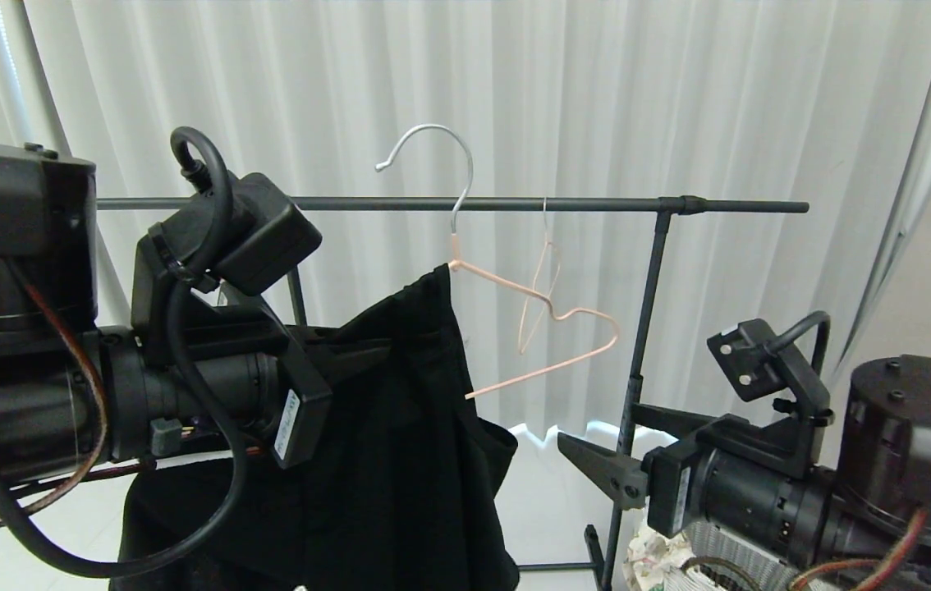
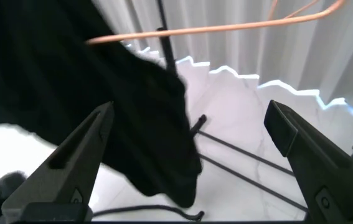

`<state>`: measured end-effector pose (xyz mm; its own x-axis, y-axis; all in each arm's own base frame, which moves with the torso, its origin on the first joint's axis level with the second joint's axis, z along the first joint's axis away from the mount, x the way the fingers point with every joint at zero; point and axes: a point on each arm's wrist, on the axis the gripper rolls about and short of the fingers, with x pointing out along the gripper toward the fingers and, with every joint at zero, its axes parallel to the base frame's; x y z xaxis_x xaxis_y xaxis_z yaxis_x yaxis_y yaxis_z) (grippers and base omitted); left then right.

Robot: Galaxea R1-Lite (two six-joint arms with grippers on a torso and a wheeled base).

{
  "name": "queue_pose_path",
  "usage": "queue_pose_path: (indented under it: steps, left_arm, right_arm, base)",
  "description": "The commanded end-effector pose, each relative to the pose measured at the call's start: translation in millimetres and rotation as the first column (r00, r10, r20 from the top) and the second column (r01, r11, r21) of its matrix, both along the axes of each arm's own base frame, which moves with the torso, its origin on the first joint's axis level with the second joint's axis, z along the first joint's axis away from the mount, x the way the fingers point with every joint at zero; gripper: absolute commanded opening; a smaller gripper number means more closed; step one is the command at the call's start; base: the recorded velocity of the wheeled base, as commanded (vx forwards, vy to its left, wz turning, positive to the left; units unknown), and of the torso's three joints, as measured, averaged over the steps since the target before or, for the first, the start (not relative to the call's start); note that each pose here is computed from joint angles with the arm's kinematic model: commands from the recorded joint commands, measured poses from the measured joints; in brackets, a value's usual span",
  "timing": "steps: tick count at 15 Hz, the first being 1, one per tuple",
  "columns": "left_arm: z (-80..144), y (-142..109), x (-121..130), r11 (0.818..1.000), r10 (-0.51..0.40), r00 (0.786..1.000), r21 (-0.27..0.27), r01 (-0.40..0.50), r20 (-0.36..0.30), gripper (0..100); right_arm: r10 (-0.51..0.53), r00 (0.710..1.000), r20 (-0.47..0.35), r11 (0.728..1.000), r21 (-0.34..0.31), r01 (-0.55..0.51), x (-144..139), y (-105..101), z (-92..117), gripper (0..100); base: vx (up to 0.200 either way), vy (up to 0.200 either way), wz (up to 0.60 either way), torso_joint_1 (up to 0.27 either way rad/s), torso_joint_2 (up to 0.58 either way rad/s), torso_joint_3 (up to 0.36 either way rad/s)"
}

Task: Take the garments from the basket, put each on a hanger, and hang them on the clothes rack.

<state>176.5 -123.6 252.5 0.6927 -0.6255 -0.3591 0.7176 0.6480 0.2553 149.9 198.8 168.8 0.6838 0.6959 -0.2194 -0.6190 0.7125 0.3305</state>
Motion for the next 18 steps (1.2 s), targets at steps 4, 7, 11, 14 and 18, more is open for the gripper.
queue_pose_path:
  steps: [4, 7, 11, 14, 18]
  left_arm:
    - [3.7, -4.3, -4.6, 0.999, -0.031, 0.999, -0.009, 0.031, 0.012, 0]
    - [10.6, -9.2, -7.9, 0.998, -0.058, 0.998, -0.023, 0.059, 0.032, 0]
    - [22.2, -11.0, -7.7, 0.997, -0.063, 0.996, -0.045, 0.066, 0.065, 0]
    - [25.8, -9.3, -10.0, 0.996, -0.062, 0.995, -0.053, 0.067, 0.078, 0]
    - [24.7, -8.4, -10.5, 0.997, -0.058, 0.995, -0.051, 0.062, 0.076, 0]
  right_arm:
    - [-0.011, 0.999, -0.036, 0.998, -0.054, 0.009, 13.6, 13.5, -17.3, 100]
    - [-0.006, 0.999, -0.053, 0.997, -0.072, 0.002, 16.2, 17.9, -24.1, 100]
    - [0.020, 0.996, -0.081, 0.993, -0.112, -0.029, 8.9, 22.7, -35.9, 100]
    - [0.007, 0.994, -0.107, 0.988, -0.151, -0.024, 4.7, 16.9, -47.1, 100]
    - [-0.048, 0.995, -0.089, 0.985, -0.169, 0.033, 5.5, 14.5, -48.0, 0]
  base:
    - [0.000, 0.000, 0.00, 0.000, 0.00, 0.000]
    - [0.000, 0.000, 0.00, 0.000, 0.00, 0.000]
    - [0.000, 0.000, 0.00, 0.000, 0.00, 0.000]
    - [0.000, 0.000, 0.00, 0.000, 0.00, 0.000]
    - [0.000, 0.000, 0.00, 0.000, 0.00, 0.000]
